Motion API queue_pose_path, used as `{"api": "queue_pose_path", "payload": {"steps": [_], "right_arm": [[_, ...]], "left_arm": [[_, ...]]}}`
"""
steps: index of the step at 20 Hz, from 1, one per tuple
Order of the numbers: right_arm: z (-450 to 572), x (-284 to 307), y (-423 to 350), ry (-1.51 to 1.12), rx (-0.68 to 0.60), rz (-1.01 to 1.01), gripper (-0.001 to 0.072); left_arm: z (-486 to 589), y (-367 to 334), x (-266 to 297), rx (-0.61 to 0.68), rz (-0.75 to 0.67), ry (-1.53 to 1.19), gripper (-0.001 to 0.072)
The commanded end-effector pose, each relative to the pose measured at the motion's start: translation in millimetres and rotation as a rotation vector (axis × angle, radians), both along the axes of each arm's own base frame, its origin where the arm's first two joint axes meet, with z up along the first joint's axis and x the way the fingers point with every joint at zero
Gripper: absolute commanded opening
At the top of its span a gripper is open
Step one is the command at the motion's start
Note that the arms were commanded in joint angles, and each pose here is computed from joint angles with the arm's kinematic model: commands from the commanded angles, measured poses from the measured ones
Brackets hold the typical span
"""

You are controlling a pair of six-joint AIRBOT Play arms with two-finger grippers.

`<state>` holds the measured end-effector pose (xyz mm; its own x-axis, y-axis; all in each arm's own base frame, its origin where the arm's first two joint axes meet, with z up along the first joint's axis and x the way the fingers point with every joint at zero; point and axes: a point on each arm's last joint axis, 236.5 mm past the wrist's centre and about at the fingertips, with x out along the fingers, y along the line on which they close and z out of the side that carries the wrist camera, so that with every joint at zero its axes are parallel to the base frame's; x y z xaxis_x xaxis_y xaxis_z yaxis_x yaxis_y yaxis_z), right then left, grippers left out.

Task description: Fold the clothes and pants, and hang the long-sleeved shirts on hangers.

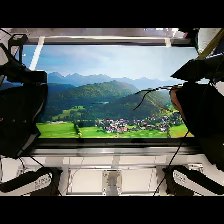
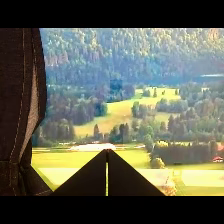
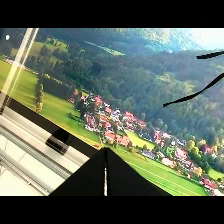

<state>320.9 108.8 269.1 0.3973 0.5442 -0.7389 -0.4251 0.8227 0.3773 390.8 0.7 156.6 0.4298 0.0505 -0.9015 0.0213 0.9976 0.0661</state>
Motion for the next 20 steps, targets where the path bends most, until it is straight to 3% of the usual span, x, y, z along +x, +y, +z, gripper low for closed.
{"api": "queue_pose_path", "payload": {"steps": [1, 11, 14, 18, 19, 20], "right_arm": [[0.4, -0.3, 0.2, -0.001, 0.000, 0.000, 0.0010], [0.3, -0.4, 0.2, -0.002, -0.001, 0.002, 0.0010], [0.0, 0.5, -0.4, -0.012, -0.010, 0.013, 0.0010], [-3.9, 9.9, -0.6, -0.039, -0.013, 0.021, 0.0010], [-5.9, 15.8, -0.7, -0.045, -0.006, 0.009, 0.0010], [-11.7, 19.3, -0.7, -0.031, -0.001, 0.005, 0.0010]], "left_arm": [[-0.3, 0.4, 0.0, 0.000, 0.001, 0.001, 0.0031], [-0.2, 0.4, 0.2, 0.000, 0.001, 0.000, 0.0031], [10.4, 1.1, 33.0, 0.005, -0.005, -0.131, 0.0032], [-11.3, 16.3, 45.7, 0.074, 0.009, -0.091, 0.0055], [-23.7, 26.0, 42.5, 0.116, 0.012, -0.037, 0.0259], [-39.8, 42.0, 34.1, 0.184, 0.021, 0.051, 0.0542]]}}
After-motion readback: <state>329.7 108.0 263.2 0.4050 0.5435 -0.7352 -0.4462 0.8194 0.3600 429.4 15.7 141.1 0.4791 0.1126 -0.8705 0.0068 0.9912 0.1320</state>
